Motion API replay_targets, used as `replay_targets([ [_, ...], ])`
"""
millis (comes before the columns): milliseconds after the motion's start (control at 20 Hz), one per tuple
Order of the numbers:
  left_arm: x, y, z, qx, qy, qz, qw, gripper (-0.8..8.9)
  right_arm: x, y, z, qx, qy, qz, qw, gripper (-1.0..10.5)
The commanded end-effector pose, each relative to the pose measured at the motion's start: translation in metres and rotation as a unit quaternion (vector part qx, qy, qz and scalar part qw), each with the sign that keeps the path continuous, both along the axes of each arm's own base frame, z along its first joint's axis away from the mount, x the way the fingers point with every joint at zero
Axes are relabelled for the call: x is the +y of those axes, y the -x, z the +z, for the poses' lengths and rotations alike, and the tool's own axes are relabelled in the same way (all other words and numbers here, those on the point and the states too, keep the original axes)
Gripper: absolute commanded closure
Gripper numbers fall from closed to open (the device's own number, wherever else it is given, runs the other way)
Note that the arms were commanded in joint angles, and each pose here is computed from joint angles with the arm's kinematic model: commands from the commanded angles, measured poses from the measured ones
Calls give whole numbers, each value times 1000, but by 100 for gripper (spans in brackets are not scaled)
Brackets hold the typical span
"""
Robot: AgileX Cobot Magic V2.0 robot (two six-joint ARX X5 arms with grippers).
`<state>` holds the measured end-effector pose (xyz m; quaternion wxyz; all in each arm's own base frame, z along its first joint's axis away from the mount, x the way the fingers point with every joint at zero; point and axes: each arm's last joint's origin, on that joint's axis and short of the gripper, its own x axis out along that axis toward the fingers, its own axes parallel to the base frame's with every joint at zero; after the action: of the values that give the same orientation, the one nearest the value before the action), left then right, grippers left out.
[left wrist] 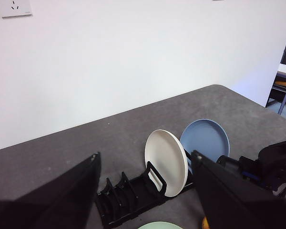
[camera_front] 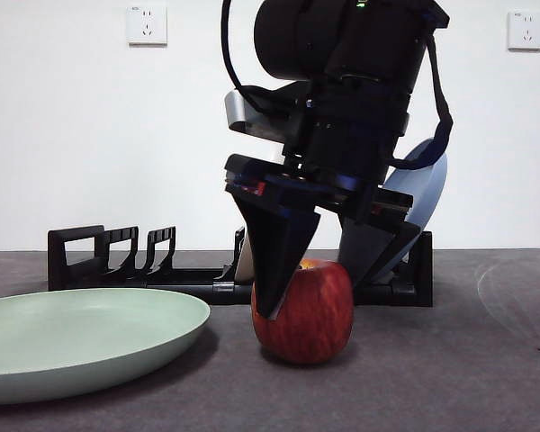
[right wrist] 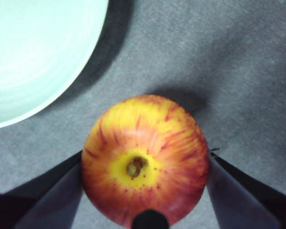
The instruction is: Take the green plate from the plate rack,put the plate on the table,take the apple from the table,put the apple in the plate
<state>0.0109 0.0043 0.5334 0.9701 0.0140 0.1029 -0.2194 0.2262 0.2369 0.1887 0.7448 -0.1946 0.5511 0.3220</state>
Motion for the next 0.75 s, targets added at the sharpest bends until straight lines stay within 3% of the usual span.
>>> replay_targets([
  [50,1,1,0,-3,-3,1,1000,496,-2,2,-6,13,16,-3,1000,958],
  [250,1,1,0,-3,-3,1,1000,496,1,0,13,15,19,-3,1000,958],
  [400,1,1,0,-3,-3,1,1000,496,6,-4,55,-7,-6,3,1000,958],
  [650,1,1,0,-3,-3,1,1000,496,23,-8,128,-23,-132,47,990,959],
  [750,1,1,0,-3,-3,0,1000,496,33,-2,144,-39,-156,67,985,959],
])
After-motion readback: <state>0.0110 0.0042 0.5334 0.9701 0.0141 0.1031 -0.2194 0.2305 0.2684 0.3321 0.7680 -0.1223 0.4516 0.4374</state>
